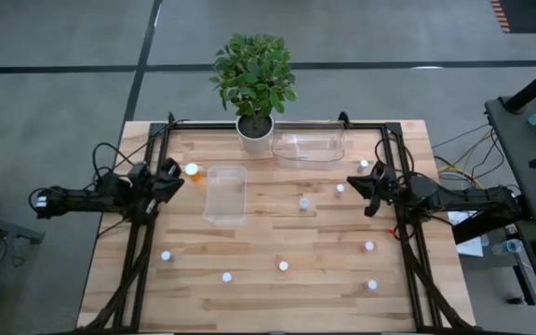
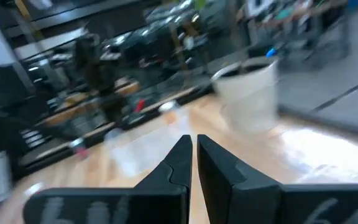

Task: Pick and place medicine bottles into bin by pill shape (circle, oval)
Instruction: Put the big orange pill bottle into the bottom transparent bin

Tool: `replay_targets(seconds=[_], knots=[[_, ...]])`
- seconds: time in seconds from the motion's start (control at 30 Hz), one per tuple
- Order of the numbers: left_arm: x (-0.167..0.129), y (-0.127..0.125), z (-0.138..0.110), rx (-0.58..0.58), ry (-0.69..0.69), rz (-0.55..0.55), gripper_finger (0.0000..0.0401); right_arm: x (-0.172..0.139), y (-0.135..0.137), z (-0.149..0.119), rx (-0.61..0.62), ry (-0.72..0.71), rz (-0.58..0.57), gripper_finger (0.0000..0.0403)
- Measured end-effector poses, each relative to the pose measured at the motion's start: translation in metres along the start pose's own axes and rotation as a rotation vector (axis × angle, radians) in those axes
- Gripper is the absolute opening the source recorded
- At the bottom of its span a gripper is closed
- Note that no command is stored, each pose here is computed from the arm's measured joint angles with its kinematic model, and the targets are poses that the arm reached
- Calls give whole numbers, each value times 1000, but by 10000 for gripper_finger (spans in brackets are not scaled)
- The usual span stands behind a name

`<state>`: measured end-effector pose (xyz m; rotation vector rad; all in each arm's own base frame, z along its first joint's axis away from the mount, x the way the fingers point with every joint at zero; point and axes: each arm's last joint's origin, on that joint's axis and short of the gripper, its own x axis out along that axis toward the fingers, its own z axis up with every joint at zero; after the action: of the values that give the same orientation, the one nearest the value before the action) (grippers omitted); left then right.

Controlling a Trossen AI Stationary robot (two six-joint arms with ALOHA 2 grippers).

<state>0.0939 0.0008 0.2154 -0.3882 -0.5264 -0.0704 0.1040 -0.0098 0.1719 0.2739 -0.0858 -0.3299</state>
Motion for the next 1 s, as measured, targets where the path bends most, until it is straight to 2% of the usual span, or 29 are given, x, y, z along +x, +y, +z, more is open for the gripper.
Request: replay_targets(seconds=[0.23,0.43,0.6,0.8,0.93,1.0], knots=[[8,8,-3,-33,-10,239,0,0,6,22,-195,-222,33,18],[34,6,7,-25,6,355,0,-6,12,39,-349,-413,108,18],[65,1,17,-115,42,403,0,-7,12,42,-397,-449,102,18],[111,-6,29,-127,258,523,0,-9,13,45,-419,-480,91,18],[131,-12,44,-136,462,652,0,-10,14,52,-414,-497,91,18],[135,-15,51,-104,600,734,0,-9,14,53,-424,-498,88,18]])
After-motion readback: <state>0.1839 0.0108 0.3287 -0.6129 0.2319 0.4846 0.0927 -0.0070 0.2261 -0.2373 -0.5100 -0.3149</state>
